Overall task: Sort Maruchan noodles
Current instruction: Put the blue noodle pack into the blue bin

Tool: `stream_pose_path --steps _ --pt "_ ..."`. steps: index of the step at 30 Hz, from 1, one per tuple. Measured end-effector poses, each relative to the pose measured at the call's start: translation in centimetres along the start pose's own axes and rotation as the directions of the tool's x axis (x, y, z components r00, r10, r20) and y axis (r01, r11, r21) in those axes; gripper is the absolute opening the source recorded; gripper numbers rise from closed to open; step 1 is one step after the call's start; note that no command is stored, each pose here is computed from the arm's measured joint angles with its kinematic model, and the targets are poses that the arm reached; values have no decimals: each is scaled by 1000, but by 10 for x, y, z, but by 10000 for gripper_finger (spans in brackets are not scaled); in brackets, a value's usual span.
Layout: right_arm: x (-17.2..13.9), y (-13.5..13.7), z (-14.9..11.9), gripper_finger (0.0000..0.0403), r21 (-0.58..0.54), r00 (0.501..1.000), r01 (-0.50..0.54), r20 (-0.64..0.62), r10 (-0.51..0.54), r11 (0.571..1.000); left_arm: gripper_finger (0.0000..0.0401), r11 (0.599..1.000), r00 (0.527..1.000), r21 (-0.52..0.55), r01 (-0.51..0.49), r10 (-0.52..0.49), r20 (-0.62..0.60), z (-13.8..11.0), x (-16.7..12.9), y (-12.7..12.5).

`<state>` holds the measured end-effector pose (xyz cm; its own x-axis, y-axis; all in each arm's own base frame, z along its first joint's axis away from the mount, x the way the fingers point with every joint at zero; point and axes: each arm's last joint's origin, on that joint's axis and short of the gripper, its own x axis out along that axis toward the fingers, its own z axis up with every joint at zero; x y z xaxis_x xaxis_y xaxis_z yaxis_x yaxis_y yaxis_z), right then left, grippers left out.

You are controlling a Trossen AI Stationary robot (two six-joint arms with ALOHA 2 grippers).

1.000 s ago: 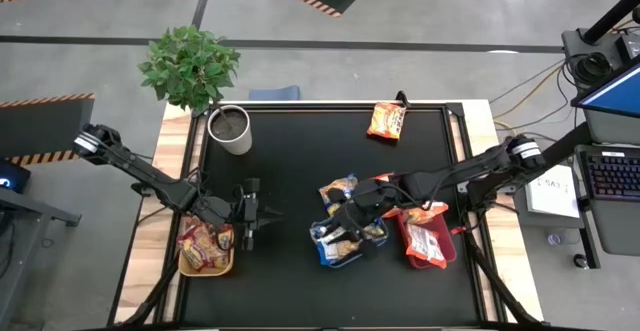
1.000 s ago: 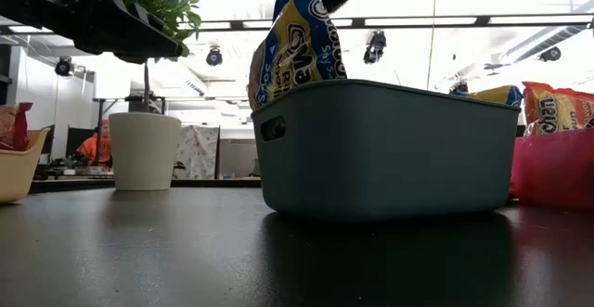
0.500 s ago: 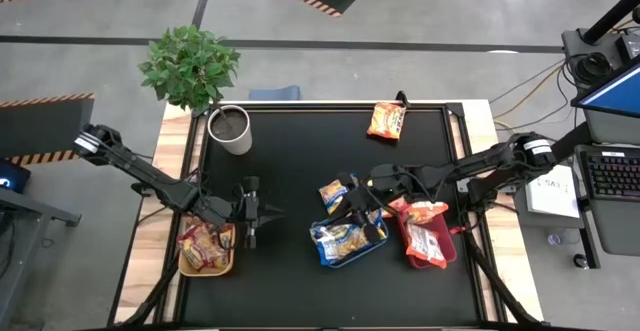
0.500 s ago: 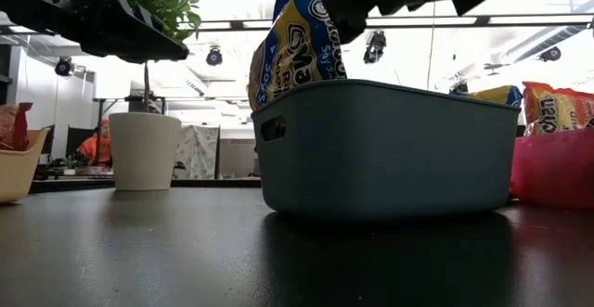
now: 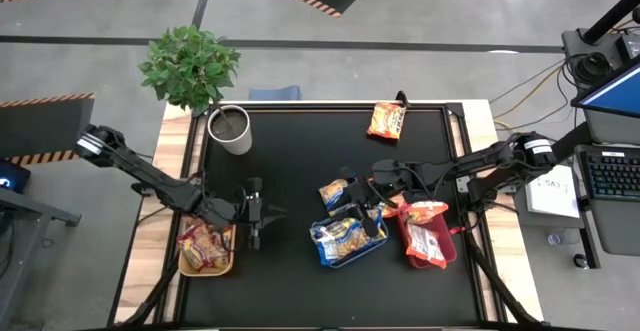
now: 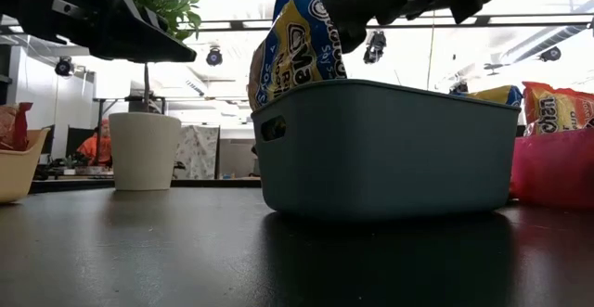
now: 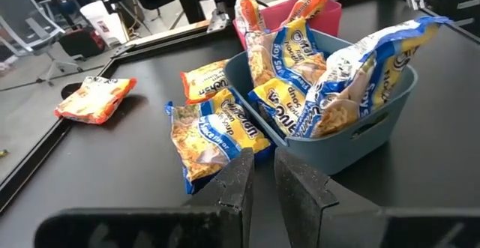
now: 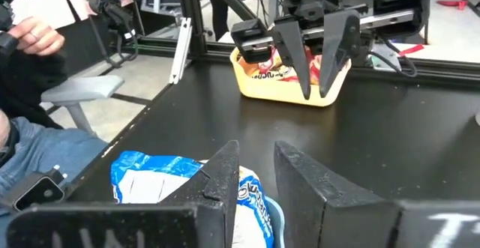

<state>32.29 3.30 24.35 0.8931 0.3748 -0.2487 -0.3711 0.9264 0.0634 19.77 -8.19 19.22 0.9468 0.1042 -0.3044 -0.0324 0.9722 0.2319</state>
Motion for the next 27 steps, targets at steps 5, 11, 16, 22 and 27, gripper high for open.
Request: stream_pose_path --steps 5,11,16,22,27 --pt "0 0 0 68 -1 1000 0 0 0 1000 40 1000 1000 18 -2 2 -3 -1 2 -1" --pt "-1 -2 0 73 1 1000 6 1 -6 1000 40 1000 1000 15 -6 6 3 -1 4 -1" --pt "-1 -6 0 67 36 997 79 -1 -79 996 40 1000 999 9 -17 17 32 2 6 0" --pt "-4 -15 -2 55 83 979 205 -25 -204 975 40 999 998 -4 -41 41 53 4 8 5" --pt "-10 -28 -5 42 173 965 261 -77 -251 950 40 998 995 -9 -70 70 65 6 11 11"
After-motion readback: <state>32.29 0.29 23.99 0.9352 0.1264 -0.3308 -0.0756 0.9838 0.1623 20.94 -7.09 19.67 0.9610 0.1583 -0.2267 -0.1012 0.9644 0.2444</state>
